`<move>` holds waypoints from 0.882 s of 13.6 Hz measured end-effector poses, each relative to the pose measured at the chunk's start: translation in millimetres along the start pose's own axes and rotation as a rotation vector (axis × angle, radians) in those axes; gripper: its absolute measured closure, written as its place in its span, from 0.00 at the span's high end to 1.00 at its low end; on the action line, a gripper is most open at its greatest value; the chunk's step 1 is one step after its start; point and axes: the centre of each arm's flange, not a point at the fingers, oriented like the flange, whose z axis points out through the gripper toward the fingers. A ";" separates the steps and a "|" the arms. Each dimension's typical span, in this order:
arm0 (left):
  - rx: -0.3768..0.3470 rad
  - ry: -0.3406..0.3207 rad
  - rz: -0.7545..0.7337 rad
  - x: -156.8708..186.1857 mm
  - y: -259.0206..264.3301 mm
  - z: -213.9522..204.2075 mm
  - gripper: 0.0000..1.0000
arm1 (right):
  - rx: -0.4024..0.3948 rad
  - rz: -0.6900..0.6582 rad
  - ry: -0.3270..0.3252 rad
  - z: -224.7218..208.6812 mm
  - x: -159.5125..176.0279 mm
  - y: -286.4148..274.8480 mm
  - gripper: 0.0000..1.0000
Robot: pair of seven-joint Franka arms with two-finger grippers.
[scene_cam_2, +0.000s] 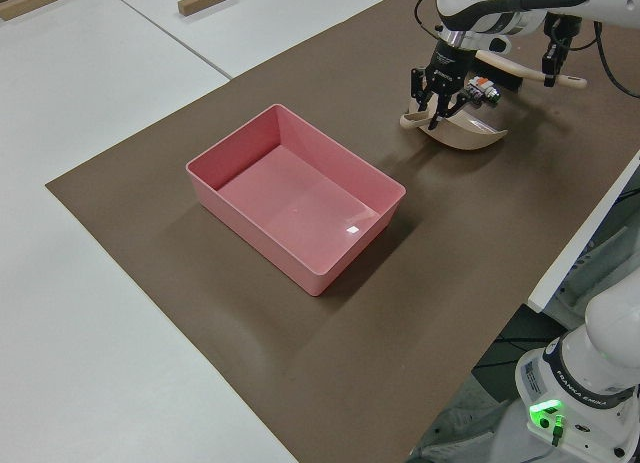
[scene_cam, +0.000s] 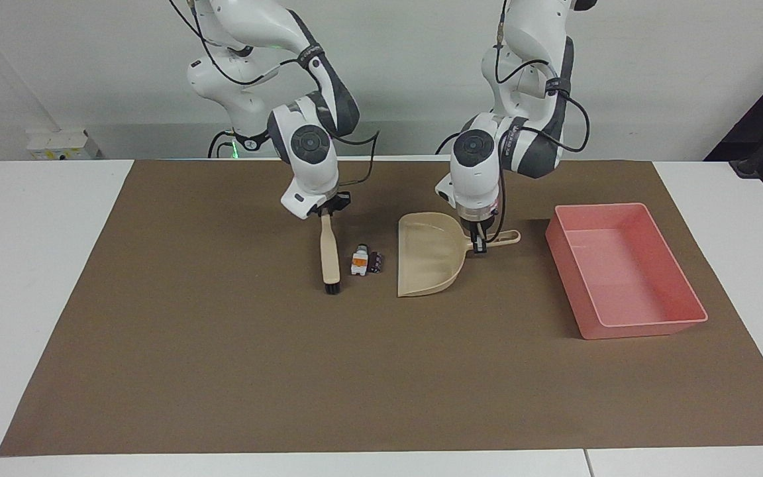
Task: Clean e-waste and dump in bin
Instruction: 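Sweep the electronic part into the dustpan with the brush in the right gripper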
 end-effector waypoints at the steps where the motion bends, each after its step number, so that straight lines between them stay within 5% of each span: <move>1: 0.000 0.000 0.000 0.0 0.0 0.2 0.34 | 0.011 0.007 -0.004 -0.1 0.2 -1.8 0.26; 12: -0.002 -0.003 -0.001 0.2 -0.1 1.8 0.34 | 0.089 0.044 -0.028 0.2 16.9 -56.6 0.26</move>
